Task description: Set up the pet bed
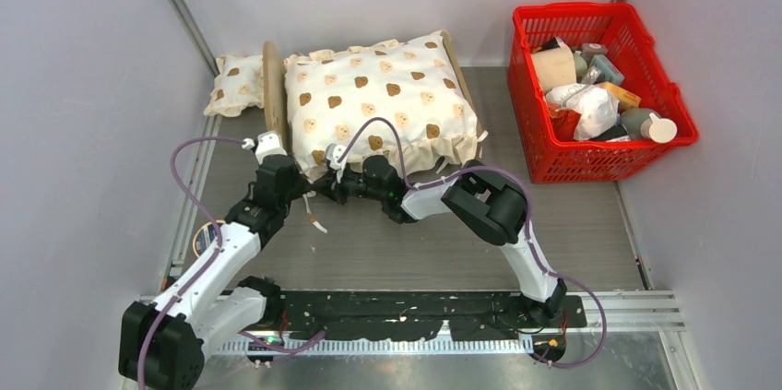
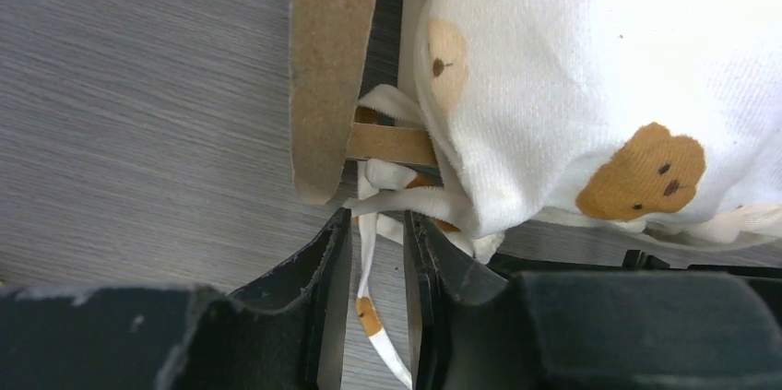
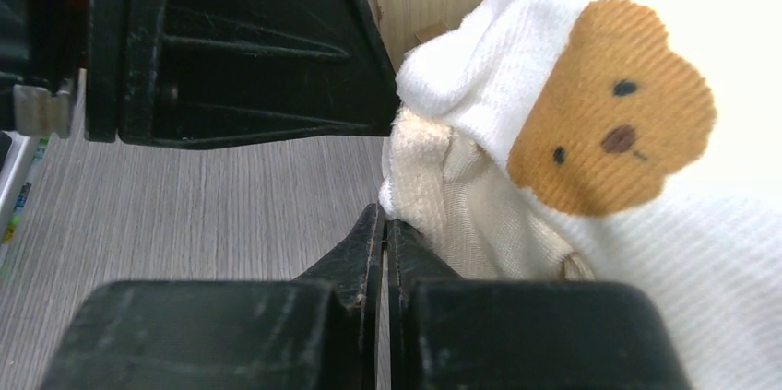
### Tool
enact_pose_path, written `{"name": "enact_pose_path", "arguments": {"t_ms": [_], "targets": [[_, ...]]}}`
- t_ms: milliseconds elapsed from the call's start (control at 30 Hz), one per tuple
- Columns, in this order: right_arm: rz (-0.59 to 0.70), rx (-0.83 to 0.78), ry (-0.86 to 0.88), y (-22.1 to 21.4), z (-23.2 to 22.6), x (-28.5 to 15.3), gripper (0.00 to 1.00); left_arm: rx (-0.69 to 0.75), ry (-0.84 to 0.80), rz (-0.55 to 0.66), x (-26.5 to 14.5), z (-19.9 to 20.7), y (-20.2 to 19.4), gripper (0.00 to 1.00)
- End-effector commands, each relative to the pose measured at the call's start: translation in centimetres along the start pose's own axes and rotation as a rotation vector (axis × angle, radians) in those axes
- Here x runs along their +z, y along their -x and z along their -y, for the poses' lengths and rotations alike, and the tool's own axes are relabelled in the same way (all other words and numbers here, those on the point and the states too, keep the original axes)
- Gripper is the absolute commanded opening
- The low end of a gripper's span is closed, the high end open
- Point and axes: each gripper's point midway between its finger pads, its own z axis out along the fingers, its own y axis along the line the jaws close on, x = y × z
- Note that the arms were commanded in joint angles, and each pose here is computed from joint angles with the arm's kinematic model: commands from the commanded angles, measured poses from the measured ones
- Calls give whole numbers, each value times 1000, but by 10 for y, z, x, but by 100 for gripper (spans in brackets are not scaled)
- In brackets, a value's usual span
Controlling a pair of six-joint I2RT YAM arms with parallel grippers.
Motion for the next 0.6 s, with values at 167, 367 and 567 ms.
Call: {"name": "enact_pose_path", "arguments": {"t_ms": [167, 367, 567], "targets": [[81, -37, 9, 29, -1, 4, 5, 75, -52, 72, 16, 16, 18, 30], [80, -42, 14, 30, 0, 3, 5, 98, -112, 58, 20, 29, 15, 9], [78, -36, 35, 27, -3, 2, 5, 67, -165, 82, 4, 29, 13, 0]]}}
